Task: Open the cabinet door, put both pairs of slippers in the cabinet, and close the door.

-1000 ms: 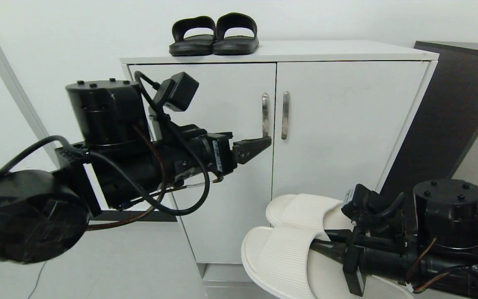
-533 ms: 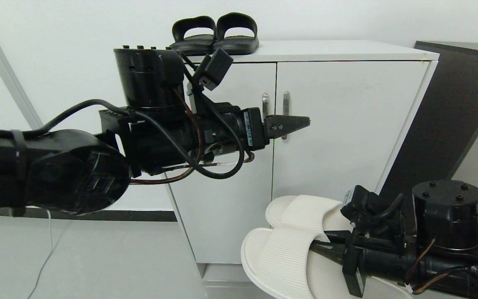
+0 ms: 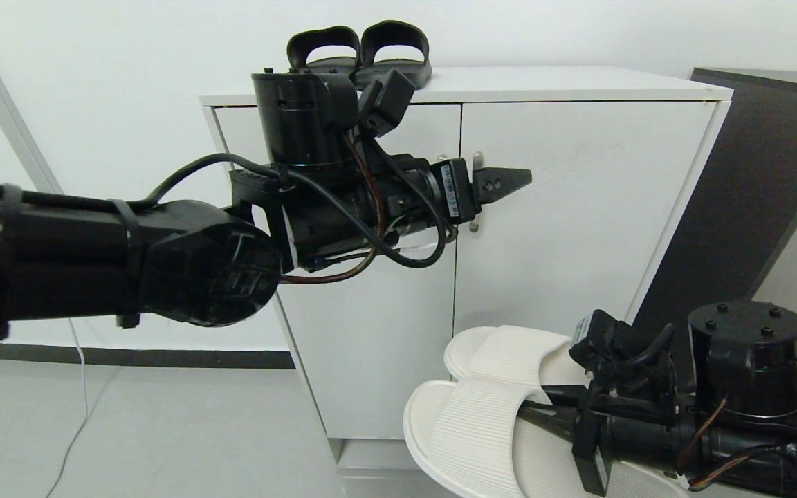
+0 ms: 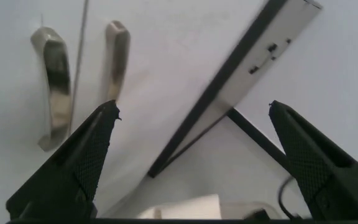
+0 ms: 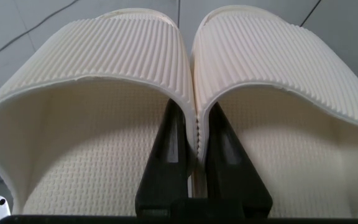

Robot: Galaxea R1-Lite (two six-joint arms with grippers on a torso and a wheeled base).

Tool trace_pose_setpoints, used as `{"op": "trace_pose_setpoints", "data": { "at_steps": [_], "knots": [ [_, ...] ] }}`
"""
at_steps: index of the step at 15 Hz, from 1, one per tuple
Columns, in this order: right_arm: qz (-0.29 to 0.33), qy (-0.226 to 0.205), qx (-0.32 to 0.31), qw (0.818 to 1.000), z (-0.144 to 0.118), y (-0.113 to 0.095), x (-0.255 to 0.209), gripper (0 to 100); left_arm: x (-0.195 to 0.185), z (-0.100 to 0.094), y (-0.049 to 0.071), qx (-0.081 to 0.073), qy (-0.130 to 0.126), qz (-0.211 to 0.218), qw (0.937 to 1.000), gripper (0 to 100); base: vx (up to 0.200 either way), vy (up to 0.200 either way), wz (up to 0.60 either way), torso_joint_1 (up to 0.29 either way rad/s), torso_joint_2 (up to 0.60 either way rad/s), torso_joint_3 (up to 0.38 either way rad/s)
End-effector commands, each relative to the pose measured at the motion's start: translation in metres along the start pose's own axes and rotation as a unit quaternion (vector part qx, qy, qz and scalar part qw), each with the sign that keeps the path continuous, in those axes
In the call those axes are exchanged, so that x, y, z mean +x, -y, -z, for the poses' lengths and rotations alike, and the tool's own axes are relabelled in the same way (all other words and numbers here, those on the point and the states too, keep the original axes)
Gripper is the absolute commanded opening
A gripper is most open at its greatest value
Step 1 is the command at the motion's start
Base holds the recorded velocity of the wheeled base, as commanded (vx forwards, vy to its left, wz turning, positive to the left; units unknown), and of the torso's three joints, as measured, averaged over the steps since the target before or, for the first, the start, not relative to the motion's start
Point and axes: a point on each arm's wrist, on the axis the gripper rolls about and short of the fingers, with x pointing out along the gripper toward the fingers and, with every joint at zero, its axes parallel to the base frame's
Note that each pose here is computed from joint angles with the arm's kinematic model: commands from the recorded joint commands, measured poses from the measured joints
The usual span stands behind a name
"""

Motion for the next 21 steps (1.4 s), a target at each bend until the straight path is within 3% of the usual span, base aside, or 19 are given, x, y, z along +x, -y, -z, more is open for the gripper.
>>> {"op": "trace_pose_setpoints", "data": {
  "at_steps": [1, 7, 18, 19, 21],
  "knots": [
    [0.000, -0.001, 0.000, 1.000, 0.001, 0.000, 0.001, 0, 0.014, 0.004, -0.002, 0.000, 0.005, -0.014, 0.9999, 100, 0.000, 0.000, 0.00, 0.000, 0.00, 0.000],
    [0.003, 0.001, 0.001, 1.000, 0.000, 0.001, -0.001, 0, 0.022, -0.004, -0.003, 0.007, 0.001, -0.037, 0.9993, 100, 0.000, 0.000, 0.00, 0.000, 0.00, 0.000],
    [0.004, 0.009, -0.001, 1.000, -0.003, 0.000, -0.005, 0, 0.049, -0.004, -0.012, 0.000, -0.013, -0.031, 0.9994, 100, 0.000, 0.000, 0.00, 0.000, 0.00, 0.000],
    [0.004, 0.009, -0.002, 1.000, -0.003, 0.000, -0.005, 0, 0.050, -0.002, -0.013, -0.006, -0.016, -0.032, 0.9994, 0, 0.000, 0.000, 0.00, 0.000, 0.00, 0.000],
    [0.004, 0.006, -0.001, 1.000, -0.002, 0.000, -0.005, 0, 0.048, -0.003, -0.012, -0.009, -0.015, -0.031, 0.9994, 0, 0.000, 0.000, 0.00, 0.000, 0.00, 0.000]
  ]
}}
